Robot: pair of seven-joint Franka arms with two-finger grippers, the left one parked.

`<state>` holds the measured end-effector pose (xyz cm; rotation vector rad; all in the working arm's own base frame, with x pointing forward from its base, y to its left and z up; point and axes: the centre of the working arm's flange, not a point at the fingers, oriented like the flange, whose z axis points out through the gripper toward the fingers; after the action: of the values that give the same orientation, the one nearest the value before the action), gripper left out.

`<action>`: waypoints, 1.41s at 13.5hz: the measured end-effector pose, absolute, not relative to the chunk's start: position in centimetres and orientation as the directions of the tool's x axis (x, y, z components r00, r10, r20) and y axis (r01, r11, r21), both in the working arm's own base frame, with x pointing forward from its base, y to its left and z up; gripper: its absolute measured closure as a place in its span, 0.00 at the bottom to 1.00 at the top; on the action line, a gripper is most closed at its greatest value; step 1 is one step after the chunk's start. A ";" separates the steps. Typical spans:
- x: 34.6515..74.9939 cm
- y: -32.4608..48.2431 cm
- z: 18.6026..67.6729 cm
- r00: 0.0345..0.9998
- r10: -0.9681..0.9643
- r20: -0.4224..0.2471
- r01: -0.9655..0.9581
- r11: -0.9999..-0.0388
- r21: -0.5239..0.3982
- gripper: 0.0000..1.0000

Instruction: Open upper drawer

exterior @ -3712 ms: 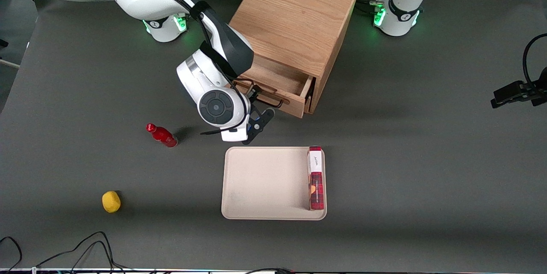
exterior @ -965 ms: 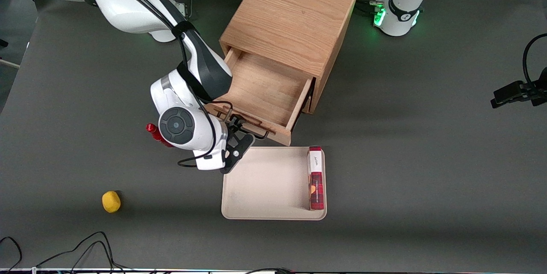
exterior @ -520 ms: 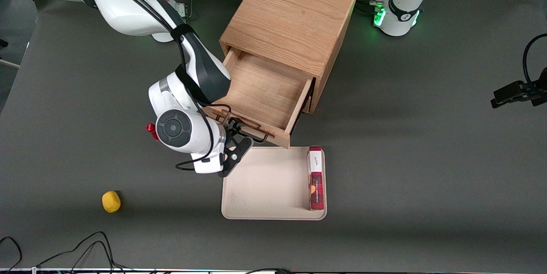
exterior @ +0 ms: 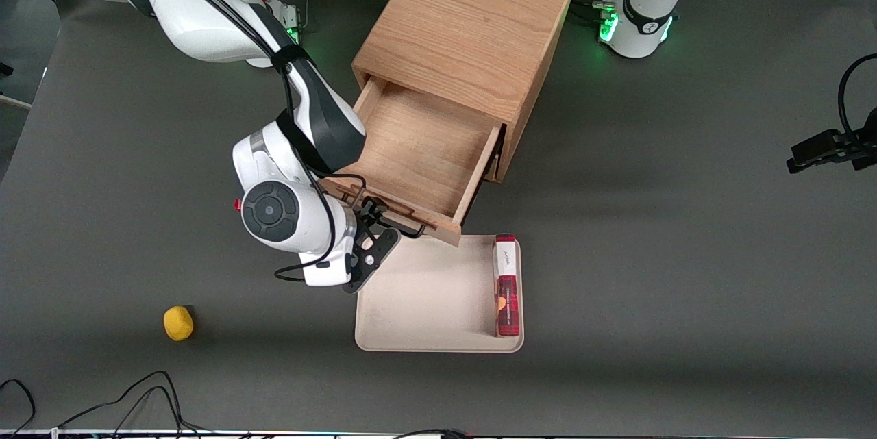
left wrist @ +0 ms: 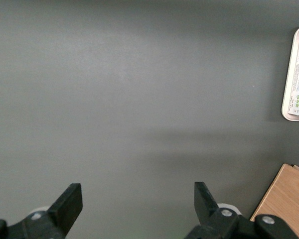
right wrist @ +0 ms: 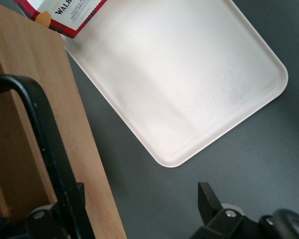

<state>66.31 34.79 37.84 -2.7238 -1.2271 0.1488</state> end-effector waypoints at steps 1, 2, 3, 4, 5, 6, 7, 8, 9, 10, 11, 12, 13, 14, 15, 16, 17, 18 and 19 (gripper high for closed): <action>66.3 34.8 37.8 0.659 0.752 -0.028 0.737 -0.652 -0.177 0.00; 66.4 34.8 37.7 0.658 0.753 -0.027 0.738 -0.651 -0.177 0.00; 66.4 34.8 37.7 0.657 0.753 -0.027 0.738 -0.651 -0.177 0.00; 66.4 34.7 37.7 0.657 0.754 -0.027 0.739 -0.650 -0.177 0.00; 66.4 34.7 37.6 0.657 0.753 -0.028 0.738 -0.651 -0.177 0.00; 66.5 34.5 37.5 0.658 0.752 -0.029 0.737 -0.652 -0.177 0.00; 66.6 34.4 37.3 0.659 0.752 -0.031 0.736 -0.653 -0.178 0.00; 66.7 34.3 37.2 0.659 0.751 -0.032 0.736 -0.653 -0.179 0.00; 66.8 34.2 37.1 0.659 0.751 -0.033 0.736 -0.653 -0.180 0.00; 66.8 34.2 37.1 0.658 0.752 -0.033 0.736 -0.653 -0.180 0.00; 66.7 34.2 37.1 0.658 0.752 -0.033 0.737 -0.652 -0.180 0.00; 66.7 34.2 37.2 0.657 0.753 -0.033 0.737 -0.651 -0.181 0.00; 66.7 34.3 37.2 0.657 0.753 -0.035 0.737 -0.651 -0.182 0.00; 66.6 34.3 37.3 0.655 0.754 -0.038 0.738 -0.650 -0.184 0.00; 66.5 34.3 37.4 0.653 0.756 -0.043 0.738 -0.648 -0.186 0.00; 66.4 34.4 37.5 0.650 0.758 -0.051 0.739 -0.647 -0.190 0.00; 66.3 34.5 37.7 0.647 0.760 -0.058 0.740 -0.644 -0.194 0.00; 66.1 34.6 37.8 0.643 0.763 -0.066 0.741 -0.642 -0.198 0.00; 65.9 34.7 37.8 0.640 0.765 -0.075 0.741 -0.640 -0.202 0.00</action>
<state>65.90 34.66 37.80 -2.7044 -1.2506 0.2311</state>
